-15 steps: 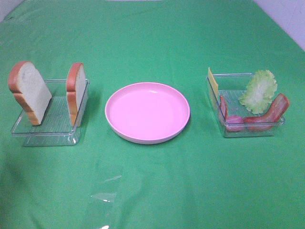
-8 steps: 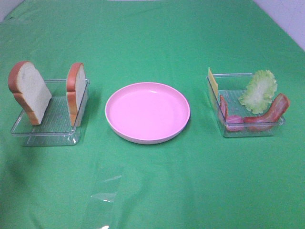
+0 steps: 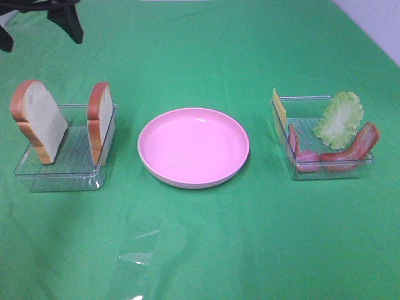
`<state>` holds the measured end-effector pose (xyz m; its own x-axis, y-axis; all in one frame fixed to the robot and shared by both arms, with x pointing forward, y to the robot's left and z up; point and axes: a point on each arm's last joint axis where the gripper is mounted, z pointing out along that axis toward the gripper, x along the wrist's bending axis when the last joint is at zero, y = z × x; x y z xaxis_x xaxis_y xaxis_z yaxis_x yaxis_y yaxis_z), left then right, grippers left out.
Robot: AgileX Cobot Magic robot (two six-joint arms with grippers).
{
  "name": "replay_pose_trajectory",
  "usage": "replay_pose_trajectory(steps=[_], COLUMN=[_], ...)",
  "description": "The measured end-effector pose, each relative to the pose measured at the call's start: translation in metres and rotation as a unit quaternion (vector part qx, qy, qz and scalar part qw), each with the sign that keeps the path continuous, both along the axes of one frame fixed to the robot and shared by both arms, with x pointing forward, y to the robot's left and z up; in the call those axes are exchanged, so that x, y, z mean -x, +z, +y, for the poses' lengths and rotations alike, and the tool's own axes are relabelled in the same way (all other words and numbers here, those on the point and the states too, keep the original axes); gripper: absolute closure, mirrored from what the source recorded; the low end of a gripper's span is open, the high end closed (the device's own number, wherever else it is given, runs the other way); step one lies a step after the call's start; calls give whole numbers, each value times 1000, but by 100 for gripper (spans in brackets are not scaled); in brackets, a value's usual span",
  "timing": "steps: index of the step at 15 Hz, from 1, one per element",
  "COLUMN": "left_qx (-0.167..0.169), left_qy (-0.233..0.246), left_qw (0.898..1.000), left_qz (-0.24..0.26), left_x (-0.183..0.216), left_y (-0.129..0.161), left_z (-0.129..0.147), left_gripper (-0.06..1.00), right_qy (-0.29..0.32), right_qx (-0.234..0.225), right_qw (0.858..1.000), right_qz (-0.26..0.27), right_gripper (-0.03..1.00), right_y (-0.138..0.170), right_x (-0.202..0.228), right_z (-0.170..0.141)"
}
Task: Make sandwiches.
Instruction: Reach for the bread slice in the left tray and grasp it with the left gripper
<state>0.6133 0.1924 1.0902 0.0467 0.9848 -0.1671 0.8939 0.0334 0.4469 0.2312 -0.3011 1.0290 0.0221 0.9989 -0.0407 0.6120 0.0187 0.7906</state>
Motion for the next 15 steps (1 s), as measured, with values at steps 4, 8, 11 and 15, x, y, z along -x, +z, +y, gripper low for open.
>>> replay_pose_trajectory(steps=[4, 8, 11, 15], left_qx=[-76, -99, -93, -107], left_qy=[-26, -13, -8, -4], left_qw=[994, 989, 991, 987], left_qz=[76, 106, 100, 120], left_x=[-17, -33, -43, -56], left_y=[-28, -61, -80, -122], left_z=[-42, -51, -55, -59], left_gripper=[-5, -5, -4, -1], right_qy=[0, 0, 0, 0], right_qx=[0, 0, 0, 0], right_qw=[1000, 1000, 1000, 1000], right_qz=[0, 0, 0, 0], right_gripper=[7, 7, 7, 7], right_y=[0, 0, 0, 0], right_x=[0, 0, 0, 0], right_z=[0, 0, 0, 0])
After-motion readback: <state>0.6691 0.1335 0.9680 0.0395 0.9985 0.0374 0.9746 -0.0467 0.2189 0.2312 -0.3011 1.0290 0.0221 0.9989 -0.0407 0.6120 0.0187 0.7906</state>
